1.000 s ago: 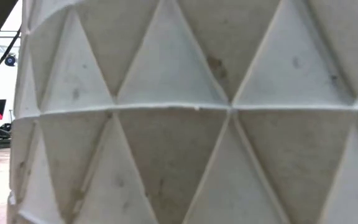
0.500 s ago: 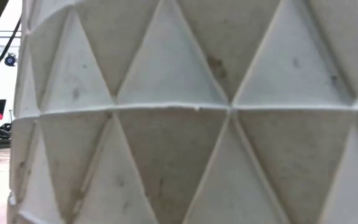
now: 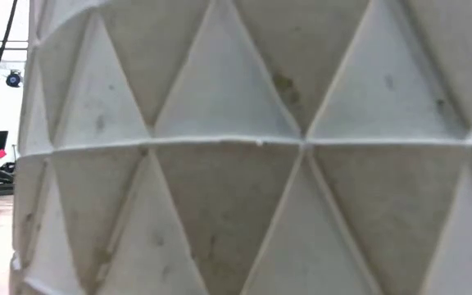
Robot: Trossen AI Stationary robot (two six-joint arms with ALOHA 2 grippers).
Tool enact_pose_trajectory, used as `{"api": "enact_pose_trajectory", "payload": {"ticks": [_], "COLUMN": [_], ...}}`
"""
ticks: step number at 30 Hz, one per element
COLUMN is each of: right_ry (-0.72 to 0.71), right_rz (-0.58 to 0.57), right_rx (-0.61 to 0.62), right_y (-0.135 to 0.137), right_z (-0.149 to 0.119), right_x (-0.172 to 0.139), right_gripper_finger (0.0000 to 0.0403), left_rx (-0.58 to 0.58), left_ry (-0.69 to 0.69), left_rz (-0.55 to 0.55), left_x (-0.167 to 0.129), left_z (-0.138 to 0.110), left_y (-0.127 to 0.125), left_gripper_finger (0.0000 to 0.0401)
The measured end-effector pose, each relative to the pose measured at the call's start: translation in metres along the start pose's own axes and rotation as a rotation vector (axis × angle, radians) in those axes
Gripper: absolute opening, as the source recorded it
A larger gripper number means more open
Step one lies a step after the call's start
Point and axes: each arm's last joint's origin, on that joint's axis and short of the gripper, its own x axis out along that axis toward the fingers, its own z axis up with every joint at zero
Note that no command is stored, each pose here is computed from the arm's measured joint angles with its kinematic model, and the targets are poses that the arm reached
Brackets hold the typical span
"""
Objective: Pick and place pill bottles into a basket
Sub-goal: Put the medicine bottle into the container
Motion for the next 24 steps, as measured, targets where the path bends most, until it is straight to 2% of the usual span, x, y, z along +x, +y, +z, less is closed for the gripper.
{"api": "enact_pose_trajectory", "payload": {"ticks": [7,12,16,24], "right_ry": [-0.001,0.000,0.000,0.000], "right_rz": [0.000,0.000,0.000,0.000], "right_rx": [0.000,0.000,0.000,0.000], "right_y": [0.000,0.000,0.000,0.000], "right_z": [0.000,0.000,0.000,0.000], "right_x": [0.000,0.000,0.000,0.000], "right_gripper_finger": [0.0068,0.0068,0.0068,0.0068], "left_rx": [0.096,0.220,0.314,0.458], "left_ry": [-0.101,-0.172,-0.274,-0.485], "left_rz": [-0.133,-0.221,-0.299,-0.469], "left_x": [-0.037,-0.058,-0.076,-0.129], "left_z": [0.012,0.023,0.032,0.057], "left_y": [0.000,-0.002,-0.005,-0.009], "left_gripper_finger": [0.0108,0.0108,0.0108,0.0108]}}
